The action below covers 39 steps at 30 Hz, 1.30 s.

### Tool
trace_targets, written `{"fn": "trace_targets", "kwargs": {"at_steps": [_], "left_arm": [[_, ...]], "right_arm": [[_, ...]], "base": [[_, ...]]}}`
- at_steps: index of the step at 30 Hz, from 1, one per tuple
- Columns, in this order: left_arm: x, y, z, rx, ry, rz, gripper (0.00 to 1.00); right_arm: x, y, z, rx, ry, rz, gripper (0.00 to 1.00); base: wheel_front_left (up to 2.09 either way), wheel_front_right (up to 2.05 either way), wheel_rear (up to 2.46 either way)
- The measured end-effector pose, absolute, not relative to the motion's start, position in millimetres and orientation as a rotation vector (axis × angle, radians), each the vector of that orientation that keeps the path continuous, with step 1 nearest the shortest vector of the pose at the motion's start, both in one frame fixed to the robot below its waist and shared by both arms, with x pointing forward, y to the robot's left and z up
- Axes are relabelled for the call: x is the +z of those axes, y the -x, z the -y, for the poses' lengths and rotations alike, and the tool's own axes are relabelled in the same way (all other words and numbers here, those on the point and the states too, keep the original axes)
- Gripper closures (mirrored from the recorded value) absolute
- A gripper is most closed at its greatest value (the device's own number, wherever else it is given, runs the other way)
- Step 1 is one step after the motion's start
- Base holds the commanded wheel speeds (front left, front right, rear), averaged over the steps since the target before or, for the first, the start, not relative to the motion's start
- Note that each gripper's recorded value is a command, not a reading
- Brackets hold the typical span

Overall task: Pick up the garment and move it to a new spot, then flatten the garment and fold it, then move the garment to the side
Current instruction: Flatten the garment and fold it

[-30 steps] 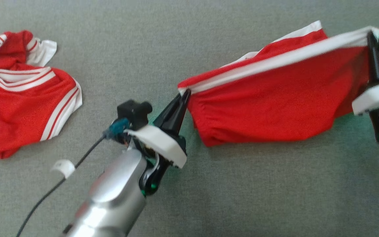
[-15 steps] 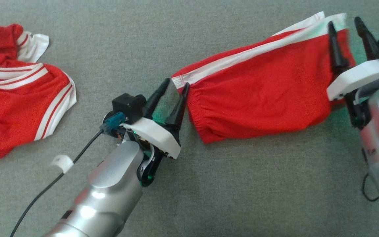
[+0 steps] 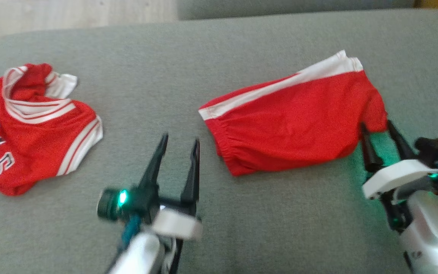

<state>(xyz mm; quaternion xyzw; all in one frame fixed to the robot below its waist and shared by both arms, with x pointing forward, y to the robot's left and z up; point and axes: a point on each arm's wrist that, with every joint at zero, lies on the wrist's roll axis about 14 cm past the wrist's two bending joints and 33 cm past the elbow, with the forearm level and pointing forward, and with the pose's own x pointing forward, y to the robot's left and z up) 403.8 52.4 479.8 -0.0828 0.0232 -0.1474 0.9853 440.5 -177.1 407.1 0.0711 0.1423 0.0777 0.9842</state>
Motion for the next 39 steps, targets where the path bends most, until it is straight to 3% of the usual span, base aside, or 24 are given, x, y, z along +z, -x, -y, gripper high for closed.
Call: {"fn": "trace_targets", "kwargs": {"at_steps": [7,13,19,29,30,31,32,39], "left_arm": [[491.0,-356.2,-82.5,-0.177,0.087,0.006,0.00],[490.4,-338.4,-93.6,-0.141,0.076,0.004,0.00],[483.4,-343.5,-100.7,-0.118,0.069,-0.020,0.00],[474.3,-366.6,-102.6,-0.115,0.056,-0.043,0.00],[473.5,-367.0,-102.0,-0.116,0.060,-0.046,0.00],[473.1,-367.5,-101.5,-0.115,0.065,-0.048,0.00],[473.4,-368.3,-100.7,-0.115,0.068,-0.048,0.00],[480.6,-374.2,-89.3,-0.145,0.070,-0.021,0.00]], "right_arm": [[401.7,-454.8,206.0,0.043,-0.142,-0.325,0.00],[402.9,-484.8,199.2,0.045,-0.116,-0.350,0.00],[402.4,-528.4,198.2,0.050,-0.080,-0.369,0.00],[347.6,-543.4,197.8,0.048,-0.069,-0.595,0.00],[347.3,-545.4,193.9,0.055,-0.082,-0.604,0.24],[347.9,-546.8,189.5,0.063,-0.097,-0.608,0.67],[349.2,-547.8,185.9,0.072,-0.110,-0.610,1.00],[355.6,-536.9,187.9,0.094,-0.124,-0.605,1.00]], "base": [[0.00,0.00,0.00],[0.00,0.00,0.00],[0.00,0.00,0.00],[0.00,0.00,0.00],[0.00,0.00,0.00],[0.00,0.00,0.00],[0.00,0.00,0.00],[0.00,0.00,0.00]]}}
